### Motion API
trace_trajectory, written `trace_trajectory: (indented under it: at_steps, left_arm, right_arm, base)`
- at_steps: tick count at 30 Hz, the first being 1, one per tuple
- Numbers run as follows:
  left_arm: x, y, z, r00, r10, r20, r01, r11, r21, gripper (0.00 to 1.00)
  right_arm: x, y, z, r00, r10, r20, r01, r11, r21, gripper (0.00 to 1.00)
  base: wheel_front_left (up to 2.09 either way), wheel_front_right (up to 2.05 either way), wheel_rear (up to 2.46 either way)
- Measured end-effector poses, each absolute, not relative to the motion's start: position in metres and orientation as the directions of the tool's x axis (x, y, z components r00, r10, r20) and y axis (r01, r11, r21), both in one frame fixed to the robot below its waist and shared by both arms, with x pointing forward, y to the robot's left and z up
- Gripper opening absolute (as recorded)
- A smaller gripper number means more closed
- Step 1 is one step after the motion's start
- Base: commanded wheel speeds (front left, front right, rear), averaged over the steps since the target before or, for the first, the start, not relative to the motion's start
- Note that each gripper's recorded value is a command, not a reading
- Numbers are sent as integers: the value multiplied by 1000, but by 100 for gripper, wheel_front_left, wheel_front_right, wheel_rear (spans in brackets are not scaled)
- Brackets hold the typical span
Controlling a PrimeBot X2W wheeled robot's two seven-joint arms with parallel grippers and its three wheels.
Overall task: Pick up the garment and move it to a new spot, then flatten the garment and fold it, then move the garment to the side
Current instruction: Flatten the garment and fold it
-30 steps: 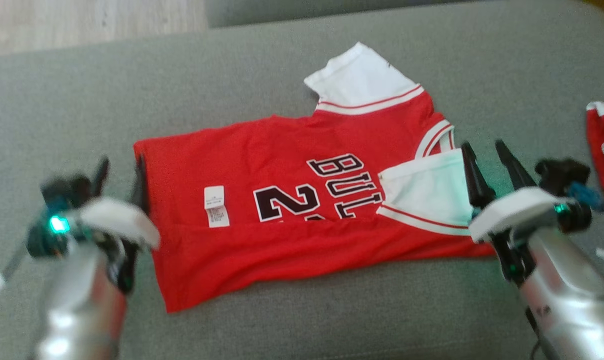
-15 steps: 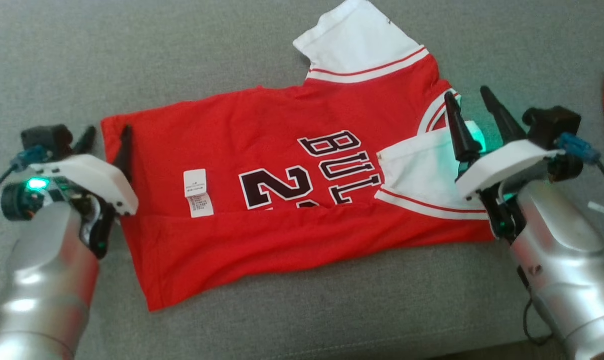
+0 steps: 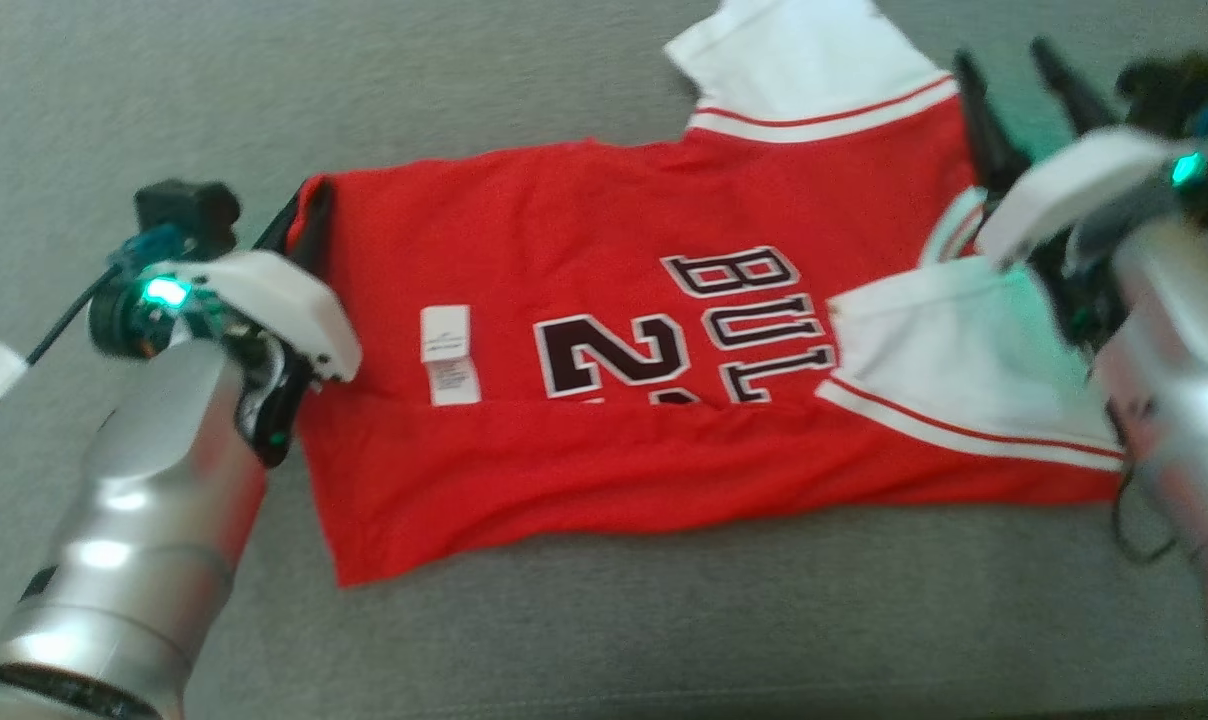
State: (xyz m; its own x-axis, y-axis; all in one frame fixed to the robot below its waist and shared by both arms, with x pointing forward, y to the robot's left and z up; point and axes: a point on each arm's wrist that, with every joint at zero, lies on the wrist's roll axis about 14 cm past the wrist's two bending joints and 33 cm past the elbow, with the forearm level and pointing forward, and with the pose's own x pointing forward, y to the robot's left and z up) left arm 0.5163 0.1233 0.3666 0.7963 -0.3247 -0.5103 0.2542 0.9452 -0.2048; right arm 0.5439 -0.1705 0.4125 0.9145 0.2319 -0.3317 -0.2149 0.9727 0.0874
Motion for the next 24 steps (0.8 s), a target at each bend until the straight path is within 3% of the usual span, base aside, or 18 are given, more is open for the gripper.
trace_trajectory:
  at_steps: [13, 19, 24]
  left_arm:
    - [515, 127, 397, 850, -342, -402, 285, 938, -196, 0]
    - [513, 132, 384, 846, -335, -414, 270, 940, -208, 0]
    - [514, 133, 376, 844, -334, -420, 265, 940, -217, 0]
  right_arm:
    - [624, -111, 403, 826, 310, -470, -376, 925, -50, 100]
    - [632, -108, 360, 771, 279, -573, -384, 921, -68, 100]
    - [642, -110, 356, 764, 264, -589, -376, 924, -73, 100]
  base:
    - [0, 0, 0]
    - [0, 0, 0]
    - [0, 0, 0]
